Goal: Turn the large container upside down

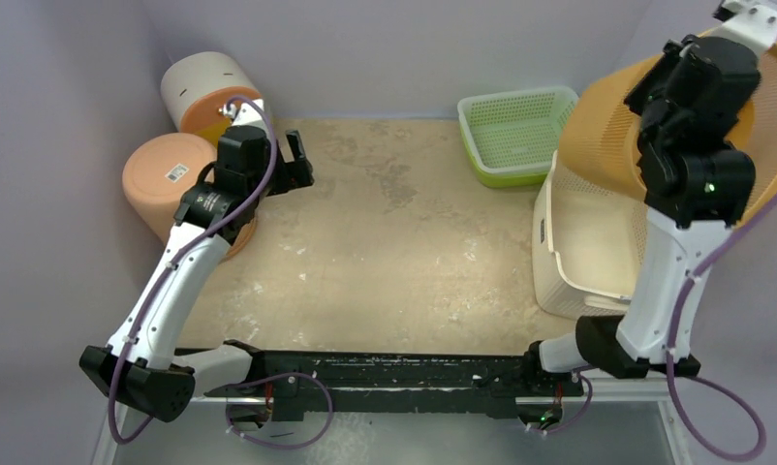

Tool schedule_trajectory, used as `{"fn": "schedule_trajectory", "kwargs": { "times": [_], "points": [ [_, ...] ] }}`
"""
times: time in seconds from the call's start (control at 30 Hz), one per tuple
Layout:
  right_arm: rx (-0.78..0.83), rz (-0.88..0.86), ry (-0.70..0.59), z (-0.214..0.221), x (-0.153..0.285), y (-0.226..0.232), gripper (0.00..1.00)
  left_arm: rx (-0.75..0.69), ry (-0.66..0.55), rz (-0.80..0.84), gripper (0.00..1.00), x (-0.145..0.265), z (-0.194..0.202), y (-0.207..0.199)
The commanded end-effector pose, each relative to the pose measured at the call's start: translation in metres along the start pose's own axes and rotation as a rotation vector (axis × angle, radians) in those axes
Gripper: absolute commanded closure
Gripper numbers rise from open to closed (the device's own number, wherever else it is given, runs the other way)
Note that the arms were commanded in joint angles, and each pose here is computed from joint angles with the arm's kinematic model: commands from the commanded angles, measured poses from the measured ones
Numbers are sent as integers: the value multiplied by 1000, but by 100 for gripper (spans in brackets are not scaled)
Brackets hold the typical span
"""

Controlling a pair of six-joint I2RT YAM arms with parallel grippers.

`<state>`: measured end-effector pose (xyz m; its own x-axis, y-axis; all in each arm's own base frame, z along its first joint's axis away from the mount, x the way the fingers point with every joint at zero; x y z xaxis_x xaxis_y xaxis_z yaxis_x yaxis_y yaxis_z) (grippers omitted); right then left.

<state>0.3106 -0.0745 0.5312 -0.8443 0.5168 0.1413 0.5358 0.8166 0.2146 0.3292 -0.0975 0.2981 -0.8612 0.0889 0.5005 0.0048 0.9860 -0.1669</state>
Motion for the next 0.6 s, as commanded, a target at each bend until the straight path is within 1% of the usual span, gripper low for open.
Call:
{"fn": "schedule_trajectory", "kwargs": {
  "times": [0.0, 0.1, 0.17, 0.23, 0.3, 0.43, 0.5, 0.57],
  "points": [
    [-149, -329, -168, -54, 38, 43, 100, 59, -133, -56, 9, 29, -43, 8],
    [-161, -505, -147, -51, 41, 76, 100, 73, -162, -64, 9, 38, -54, 9],
    [-187, -654, -173, -57, 51, 100, 100, 85, -182, -73, 9, 46, -61, 11],
    [-219, -788, -166, -56, 58, 122, 100, 95, -203, -86, 9, 53, -66, 14],
    [-239, -901, -152, -53, 64, 140, 100, 104, -221, -100, 9, 59, -71, 17],
    [-288, -1141, -77, -38, 78, 181, 100, 118, -257, -135, 9, 73, -81, 25],
    [-308, -1215, -51, -28, 87, 203, 100, 118, -276, -161, 9, 81, -86, 30],
    [-309, -1242, -20, -12, 89, 227, 100, 125, -304, -190, 9, 90, -93, 36]
  ]
}}
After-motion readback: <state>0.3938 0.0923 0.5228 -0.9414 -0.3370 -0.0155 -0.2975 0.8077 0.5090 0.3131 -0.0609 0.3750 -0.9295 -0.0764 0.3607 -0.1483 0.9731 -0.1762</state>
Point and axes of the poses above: each gripper's point midway between its finger pads, its own x axis back along the fingers, its own y axis along the line the jaws close on, z = x × y, the point moved 1 cm from there along x, back along the fingers, and after that the axes turned 6 degrees about -x, right-handed, at the moved point
